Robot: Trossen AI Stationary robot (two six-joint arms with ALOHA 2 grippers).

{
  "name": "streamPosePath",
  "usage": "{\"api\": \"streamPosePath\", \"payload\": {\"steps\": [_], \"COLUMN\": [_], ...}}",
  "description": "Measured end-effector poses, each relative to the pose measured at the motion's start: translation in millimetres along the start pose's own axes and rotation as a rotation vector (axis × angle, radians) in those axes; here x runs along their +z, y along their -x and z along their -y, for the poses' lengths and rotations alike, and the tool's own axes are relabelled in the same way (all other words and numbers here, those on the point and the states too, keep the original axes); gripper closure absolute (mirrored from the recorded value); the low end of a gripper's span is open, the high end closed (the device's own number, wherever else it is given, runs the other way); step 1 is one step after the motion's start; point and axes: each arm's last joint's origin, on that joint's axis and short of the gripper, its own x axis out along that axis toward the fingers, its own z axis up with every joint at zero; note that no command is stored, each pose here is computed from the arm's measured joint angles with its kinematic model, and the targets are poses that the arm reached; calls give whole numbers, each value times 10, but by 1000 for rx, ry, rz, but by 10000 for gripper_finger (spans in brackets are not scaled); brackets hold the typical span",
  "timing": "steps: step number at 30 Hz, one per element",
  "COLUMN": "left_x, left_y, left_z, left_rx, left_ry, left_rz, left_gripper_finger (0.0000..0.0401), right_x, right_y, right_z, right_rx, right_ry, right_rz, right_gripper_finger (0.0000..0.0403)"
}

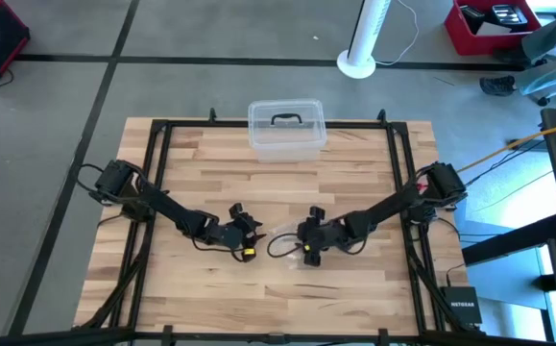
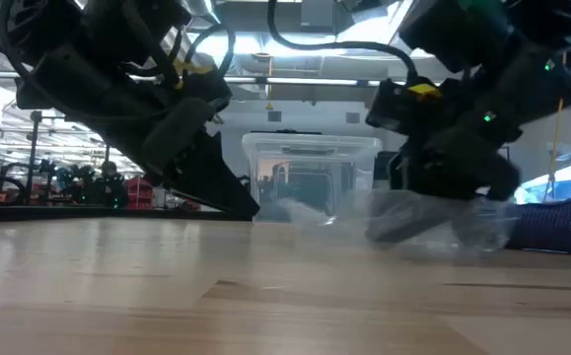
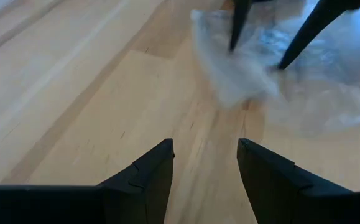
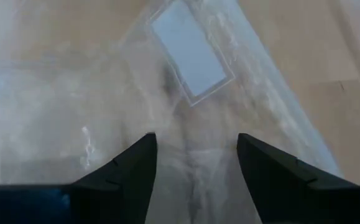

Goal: Roll bandage
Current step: Open the transparent zip bag

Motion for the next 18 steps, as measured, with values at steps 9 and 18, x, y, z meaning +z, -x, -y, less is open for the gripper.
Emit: {"api": "streamPosePath", "payload": {"steps": [9,18], "left_x": [6,6], "left_y": [-2,-2], "left_z": [-1,0], "left_rx": [-1,-1], "left_ry": [4,10], "left_rz": [4,5], "left_gripper_finger": [233,233], "right_x": [-91,-57], "right_y": [-161,-33], "right_z": [-19,-27], "right_rx": [-32,-93], "right_ry": [38,80], "right_rz": [-24,9], "right_gripper_finger": [240,387]}}
